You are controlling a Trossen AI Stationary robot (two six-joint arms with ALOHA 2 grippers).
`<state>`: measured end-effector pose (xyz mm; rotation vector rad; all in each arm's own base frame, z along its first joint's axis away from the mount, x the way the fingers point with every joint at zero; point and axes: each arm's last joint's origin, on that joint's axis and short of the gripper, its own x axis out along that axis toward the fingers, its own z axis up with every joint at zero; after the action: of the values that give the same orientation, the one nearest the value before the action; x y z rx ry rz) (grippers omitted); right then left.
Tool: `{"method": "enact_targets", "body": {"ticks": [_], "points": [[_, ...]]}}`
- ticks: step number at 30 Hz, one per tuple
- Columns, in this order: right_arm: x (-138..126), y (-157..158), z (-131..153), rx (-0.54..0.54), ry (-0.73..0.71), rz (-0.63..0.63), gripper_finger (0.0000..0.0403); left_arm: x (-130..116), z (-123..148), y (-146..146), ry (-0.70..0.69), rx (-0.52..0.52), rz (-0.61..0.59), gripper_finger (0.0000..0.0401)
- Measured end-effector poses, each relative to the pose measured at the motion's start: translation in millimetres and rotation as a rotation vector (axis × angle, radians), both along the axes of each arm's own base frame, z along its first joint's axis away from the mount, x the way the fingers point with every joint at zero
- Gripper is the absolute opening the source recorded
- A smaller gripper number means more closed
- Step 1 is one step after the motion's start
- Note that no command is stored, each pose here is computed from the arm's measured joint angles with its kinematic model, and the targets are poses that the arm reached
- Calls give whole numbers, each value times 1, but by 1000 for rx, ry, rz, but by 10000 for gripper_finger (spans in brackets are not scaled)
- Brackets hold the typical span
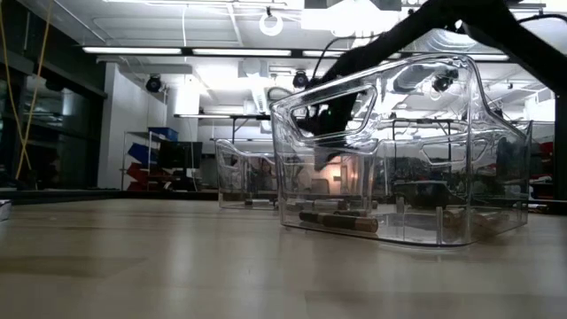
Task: Sort batteries
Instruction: Put the silver battery into the top transparent bin
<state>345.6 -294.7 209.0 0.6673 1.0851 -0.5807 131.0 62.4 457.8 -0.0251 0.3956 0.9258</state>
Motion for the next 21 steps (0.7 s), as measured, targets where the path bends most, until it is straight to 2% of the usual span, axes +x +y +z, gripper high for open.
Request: {"method": "enact_targets", "body": {"ticks": [3,7,14,18,21], "points": [[-7,-5,12,-59,7,-33,0,0,0,0,10,6,-5,0],[-19,-13,5,-15,52,-61,0,2,-1,1,15,5,-7,0],[-21,-19,0,-46,53,58,0,2,-1,0,15,6,-7,0],[-23,-17,-8,-2,70,134,7,2,-1,0,15,5,-7,0],[-23,-14,-17,26,114,207,29,2,-1,0,15,5,-7,0]]}}
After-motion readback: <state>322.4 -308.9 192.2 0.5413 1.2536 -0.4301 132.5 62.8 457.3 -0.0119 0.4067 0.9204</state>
